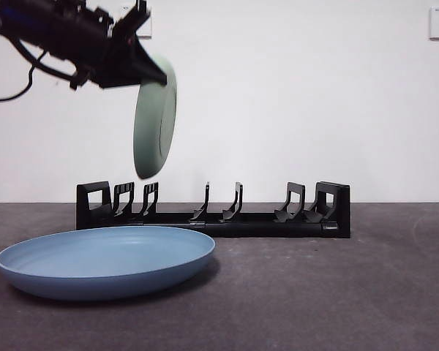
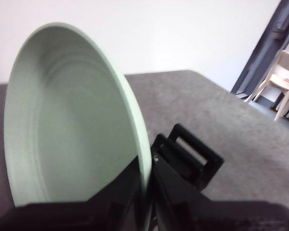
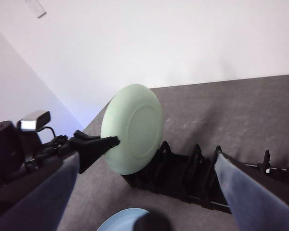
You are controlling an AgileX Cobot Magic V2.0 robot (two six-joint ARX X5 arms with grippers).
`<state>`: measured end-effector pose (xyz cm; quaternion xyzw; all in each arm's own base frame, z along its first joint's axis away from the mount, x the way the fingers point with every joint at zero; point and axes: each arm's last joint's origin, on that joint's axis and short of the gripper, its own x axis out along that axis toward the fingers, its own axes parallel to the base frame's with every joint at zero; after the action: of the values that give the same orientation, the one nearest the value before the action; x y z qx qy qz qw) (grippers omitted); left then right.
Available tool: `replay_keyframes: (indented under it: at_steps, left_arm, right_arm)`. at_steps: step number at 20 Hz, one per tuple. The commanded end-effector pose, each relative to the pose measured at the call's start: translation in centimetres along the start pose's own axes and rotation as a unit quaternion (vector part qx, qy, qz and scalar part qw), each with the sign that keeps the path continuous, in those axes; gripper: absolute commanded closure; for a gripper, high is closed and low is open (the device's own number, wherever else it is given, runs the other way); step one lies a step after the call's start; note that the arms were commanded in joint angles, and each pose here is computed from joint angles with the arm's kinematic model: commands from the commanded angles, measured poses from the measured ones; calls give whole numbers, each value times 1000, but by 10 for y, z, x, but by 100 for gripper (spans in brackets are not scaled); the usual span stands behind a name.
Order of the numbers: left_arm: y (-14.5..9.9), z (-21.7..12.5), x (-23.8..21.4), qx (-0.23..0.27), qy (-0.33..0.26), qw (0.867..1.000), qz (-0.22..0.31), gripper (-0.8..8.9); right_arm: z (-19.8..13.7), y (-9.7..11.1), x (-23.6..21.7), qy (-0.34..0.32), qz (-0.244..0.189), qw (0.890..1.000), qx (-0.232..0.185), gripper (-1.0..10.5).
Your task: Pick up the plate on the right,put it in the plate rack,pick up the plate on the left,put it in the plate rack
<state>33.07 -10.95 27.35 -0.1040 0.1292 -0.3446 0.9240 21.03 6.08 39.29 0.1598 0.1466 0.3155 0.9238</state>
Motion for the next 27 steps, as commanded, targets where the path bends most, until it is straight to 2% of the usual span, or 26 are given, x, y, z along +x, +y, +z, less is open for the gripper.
replay_keyframes:
  at_steps: [1, 8, 21, 25, 27]
  left_arm:
    - [8, -2, 2, -6, -2, 1000, 9, 822]
    - [17, 0, -2, -1, -14, 1000, 20, 822]
    - [27, -15, 7, -15, 15, 999, 31, 822]
    - [31, -19, 8, 4, 22, 997, 78, 811]
    - [32, -20, 8, 5, 27, 996, 83, 796]
  right_arm:
    - [1, 0, 0, 0, -1, 1000, -1, 474]
    - [0, 0, 0, 0, -1, 1000, -1, 474]
    - [1, -1, 0, -5, -15, 1000, -1, 475]
    - [0, -1, 0, -2, -15, 1000, 1, 475]
    - [-1, -1, 0, 2, -16, 1000, 3, 475]
